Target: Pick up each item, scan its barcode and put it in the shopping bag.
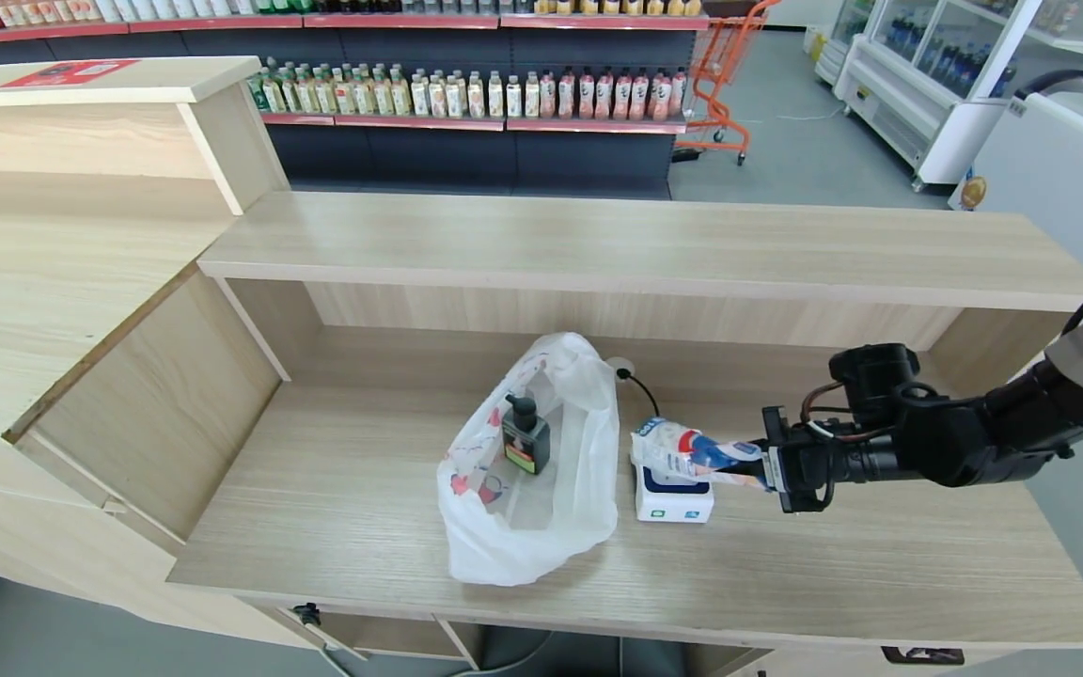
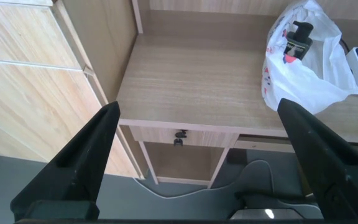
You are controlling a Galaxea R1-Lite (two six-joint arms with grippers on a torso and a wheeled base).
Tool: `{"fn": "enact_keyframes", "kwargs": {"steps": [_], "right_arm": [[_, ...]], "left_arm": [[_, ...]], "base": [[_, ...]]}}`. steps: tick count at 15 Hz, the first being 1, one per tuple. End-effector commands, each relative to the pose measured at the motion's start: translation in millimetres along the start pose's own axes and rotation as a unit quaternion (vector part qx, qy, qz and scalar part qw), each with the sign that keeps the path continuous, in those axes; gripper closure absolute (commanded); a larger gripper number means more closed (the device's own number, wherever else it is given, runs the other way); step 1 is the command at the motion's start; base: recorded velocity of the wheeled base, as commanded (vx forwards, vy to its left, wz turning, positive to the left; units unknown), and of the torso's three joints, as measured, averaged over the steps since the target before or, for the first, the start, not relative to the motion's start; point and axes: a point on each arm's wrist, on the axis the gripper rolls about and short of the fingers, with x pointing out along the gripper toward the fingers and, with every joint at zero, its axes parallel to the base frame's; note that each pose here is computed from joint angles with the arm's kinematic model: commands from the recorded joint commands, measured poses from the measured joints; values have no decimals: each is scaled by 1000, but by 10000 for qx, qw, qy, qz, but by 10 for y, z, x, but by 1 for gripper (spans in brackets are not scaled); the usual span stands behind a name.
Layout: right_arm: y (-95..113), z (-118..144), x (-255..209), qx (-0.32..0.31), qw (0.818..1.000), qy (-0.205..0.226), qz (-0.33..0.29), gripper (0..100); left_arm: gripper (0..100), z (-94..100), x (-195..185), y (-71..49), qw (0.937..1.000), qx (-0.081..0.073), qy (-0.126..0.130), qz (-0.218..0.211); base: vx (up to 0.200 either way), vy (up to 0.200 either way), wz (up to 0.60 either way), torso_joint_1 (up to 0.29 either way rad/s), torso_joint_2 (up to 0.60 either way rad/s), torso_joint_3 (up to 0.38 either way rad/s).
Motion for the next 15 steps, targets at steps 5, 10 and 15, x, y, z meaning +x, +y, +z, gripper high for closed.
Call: {"fn": "enact_keyframes", "kwargs": {"steps": [5, 10, 15], "right_arm": [[-21, -54, 243, -81, 9998, -142, 62, 100], [-67, -7, 181, -119, 9999, -125, 10, 100], [-248, 75, -156, 297, 9990, 50, -339, 100]], "left_arm": [[0, 0, 0, 0, 10000, 2, -2, 3], [0, 0, 0, 0, 10000, 2, -2, 3], [0, 0, 0, 0, 10000, 2, -2, 3]], "base": [[0, 0, 0, 0, 0, 0], [0, 0, 0, 0, 0, 0], [0, 0, 0, 0, 0, 0]]}}
